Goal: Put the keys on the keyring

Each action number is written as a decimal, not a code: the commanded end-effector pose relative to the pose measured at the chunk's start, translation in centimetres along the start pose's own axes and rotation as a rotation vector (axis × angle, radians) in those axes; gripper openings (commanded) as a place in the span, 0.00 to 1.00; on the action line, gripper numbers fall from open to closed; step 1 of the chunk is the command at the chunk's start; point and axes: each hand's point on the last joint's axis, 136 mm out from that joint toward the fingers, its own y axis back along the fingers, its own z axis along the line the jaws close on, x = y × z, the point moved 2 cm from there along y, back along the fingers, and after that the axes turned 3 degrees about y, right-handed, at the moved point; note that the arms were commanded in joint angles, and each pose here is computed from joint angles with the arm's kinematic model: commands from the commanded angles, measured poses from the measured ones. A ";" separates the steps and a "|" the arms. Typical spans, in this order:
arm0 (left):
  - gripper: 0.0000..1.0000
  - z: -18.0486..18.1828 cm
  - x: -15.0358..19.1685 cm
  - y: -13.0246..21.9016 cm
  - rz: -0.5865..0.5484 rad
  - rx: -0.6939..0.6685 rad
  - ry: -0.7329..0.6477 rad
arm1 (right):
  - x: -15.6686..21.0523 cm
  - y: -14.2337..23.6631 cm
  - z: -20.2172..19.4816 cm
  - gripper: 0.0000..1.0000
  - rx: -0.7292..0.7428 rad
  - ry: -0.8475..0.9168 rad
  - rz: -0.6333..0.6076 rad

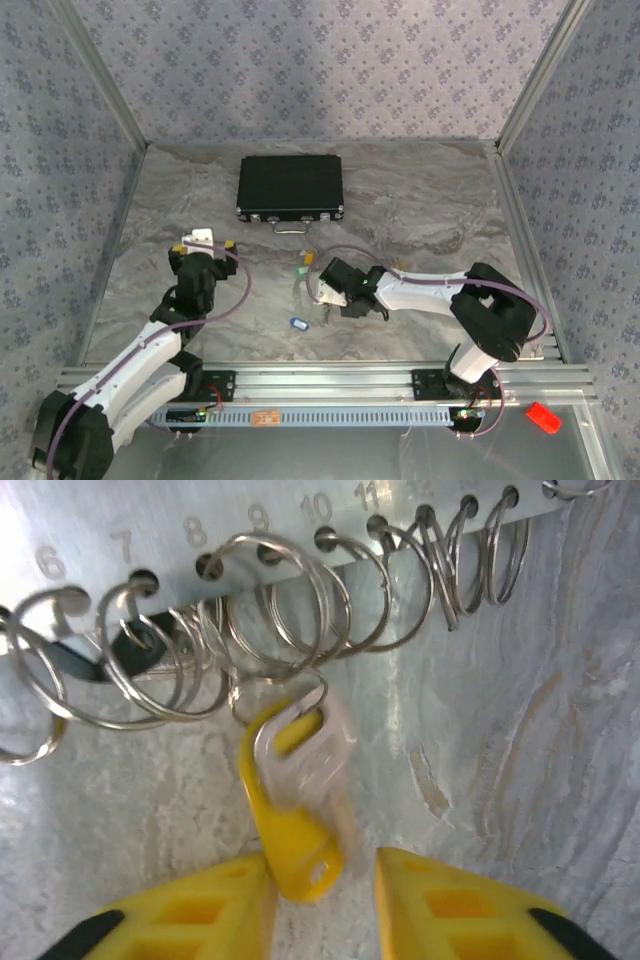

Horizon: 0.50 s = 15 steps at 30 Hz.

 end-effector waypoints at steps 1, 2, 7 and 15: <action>1.00 -0.5 -2.4 -0.6 -0.065 0.045 -0.028 | 3.1 0.9 0.1 0.39 0.002 -0.017 0.089; 1.00 -0.5 -2.4 -0.9 -0.063 0.045 -0.040 | 2.8 1.7 -0.3 0.41 0.009 -0.052 0.048; 1.00 0.0 -2.0 -3.3 -0.035 0.033 -0.052 | 1.5 7.6 -6.2 0.63 0.101 -0.401 -0.341; 1.00 0.3 -0.5 -6.9 -0.014 0.061 -0.039 | 12.1 8.7 -15.9 0.74 0.478 -0.977 -0.525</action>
